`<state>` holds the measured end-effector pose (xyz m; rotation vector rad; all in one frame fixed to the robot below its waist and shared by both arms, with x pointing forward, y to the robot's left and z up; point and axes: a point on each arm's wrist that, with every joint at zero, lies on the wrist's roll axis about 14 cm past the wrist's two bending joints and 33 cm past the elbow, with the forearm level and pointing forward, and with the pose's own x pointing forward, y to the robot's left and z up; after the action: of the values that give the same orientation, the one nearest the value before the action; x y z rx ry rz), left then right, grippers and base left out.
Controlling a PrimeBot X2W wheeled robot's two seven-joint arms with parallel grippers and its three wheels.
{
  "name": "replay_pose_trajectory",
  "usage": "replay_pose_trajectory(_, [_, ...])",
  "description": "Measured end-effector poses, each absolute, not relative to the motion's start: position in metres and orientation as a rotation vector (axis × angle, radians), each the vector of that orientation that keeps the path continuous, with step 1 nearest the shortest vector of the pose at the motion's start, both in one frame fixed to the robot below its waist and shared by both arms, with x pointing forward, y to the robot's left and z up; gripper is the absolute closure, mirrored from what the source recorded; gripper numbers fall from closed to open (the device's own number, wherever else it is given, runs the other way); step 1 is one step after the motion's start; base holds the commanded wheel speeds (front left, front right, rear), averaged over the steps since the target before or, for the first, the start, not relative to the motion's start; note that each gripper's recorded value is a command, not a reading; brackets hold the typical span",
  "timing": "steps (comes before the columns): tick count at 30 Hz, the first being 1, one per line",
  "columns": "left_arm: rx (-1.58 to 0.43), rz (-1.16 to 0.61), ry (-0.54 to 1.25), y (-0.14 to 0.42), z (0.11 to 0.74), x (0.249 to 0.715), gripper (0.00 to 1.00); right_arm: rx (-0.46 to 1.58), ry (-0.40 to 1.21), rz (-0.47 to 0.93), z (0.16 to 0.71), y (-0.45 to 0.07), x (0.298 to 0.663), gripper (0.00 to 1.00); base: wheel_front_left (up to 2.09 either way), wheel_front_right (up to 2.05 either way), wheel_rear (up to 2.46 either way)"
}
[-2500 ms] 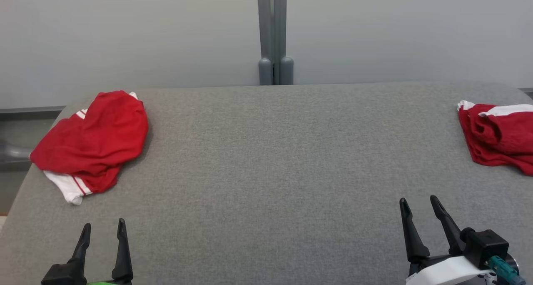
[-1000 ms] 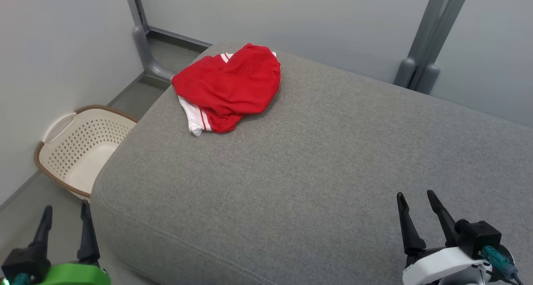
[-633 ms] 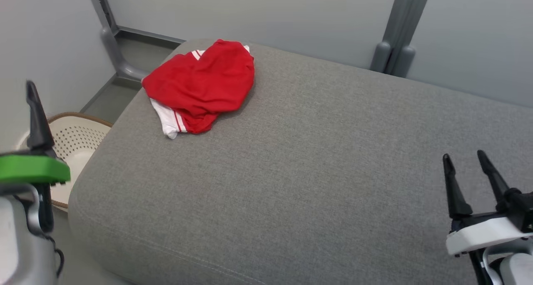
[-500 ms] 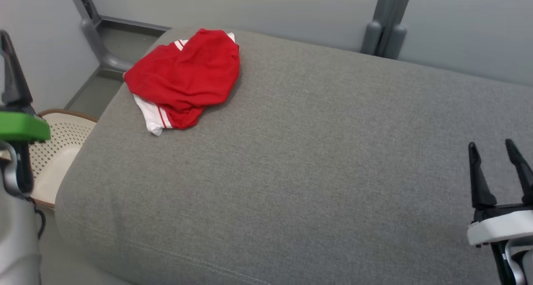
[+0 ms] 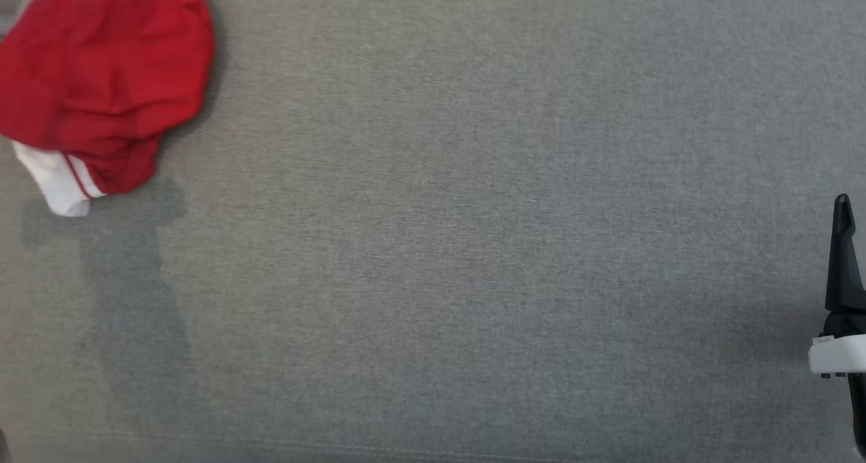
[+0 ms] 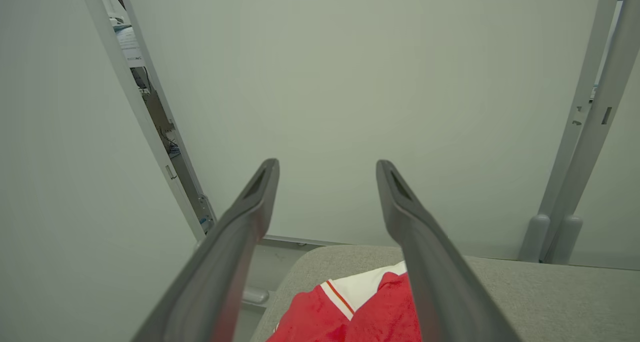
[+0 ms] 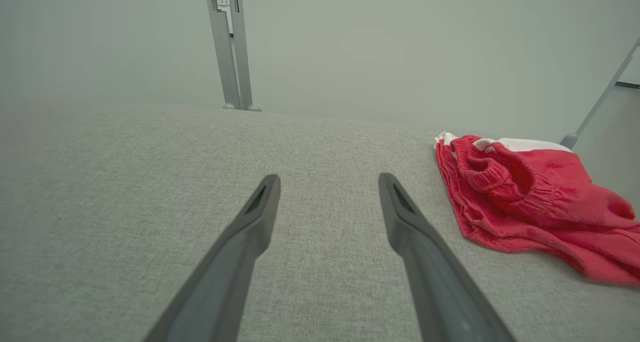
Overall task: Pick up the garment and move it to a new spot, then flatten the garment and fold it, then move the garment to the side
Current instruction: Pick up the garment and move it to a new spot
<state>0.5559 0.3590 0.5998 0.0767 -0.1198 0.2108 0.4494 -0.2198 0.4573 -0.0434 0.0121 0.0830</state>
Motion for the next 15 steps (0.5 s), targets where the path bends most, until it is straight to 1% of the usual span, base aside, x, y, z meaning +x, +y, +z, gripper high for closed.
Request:
replay_pose_trajectory(3, [0.048,0.166,-0.005,0.342,0.554,0.582,0.0,-0.061,0.059,0.042,0.443,-0.236,0.443,0.0,0.0,0.0,0.0])
replay_pose_trajectory(6, [0.002,0.144,0.128,0.33,0.507,0.598,0.0,-0.084,0.098,0.009,0.431,-0.25,0.436,0.0,0.0,0.0,0.0])
replay_pose_trajectory(8, [-0.02,0.135,0.256,0.325,0.469,0.6,0.0,-0.096,0.116,-0.01,0.426,-0.259,0.433,0.0,0.0,0.0,0.0])
replay_pose_trajectory(10, [-0.062,0.14,0.344,0.323,0.442,0.6,0.0,-0.109,0.134,-0.025,0.422,-0.266,0.43,0.0,0.0,0.0,0.0])
replay_pose_trajectory(15, [-0.127,0.133,0.611,0.31,0.373,0.585,0.0,-0.127,0.168,-0.051,0.413,-0.277,0.424,0.0,0.0,0.0,0.0])
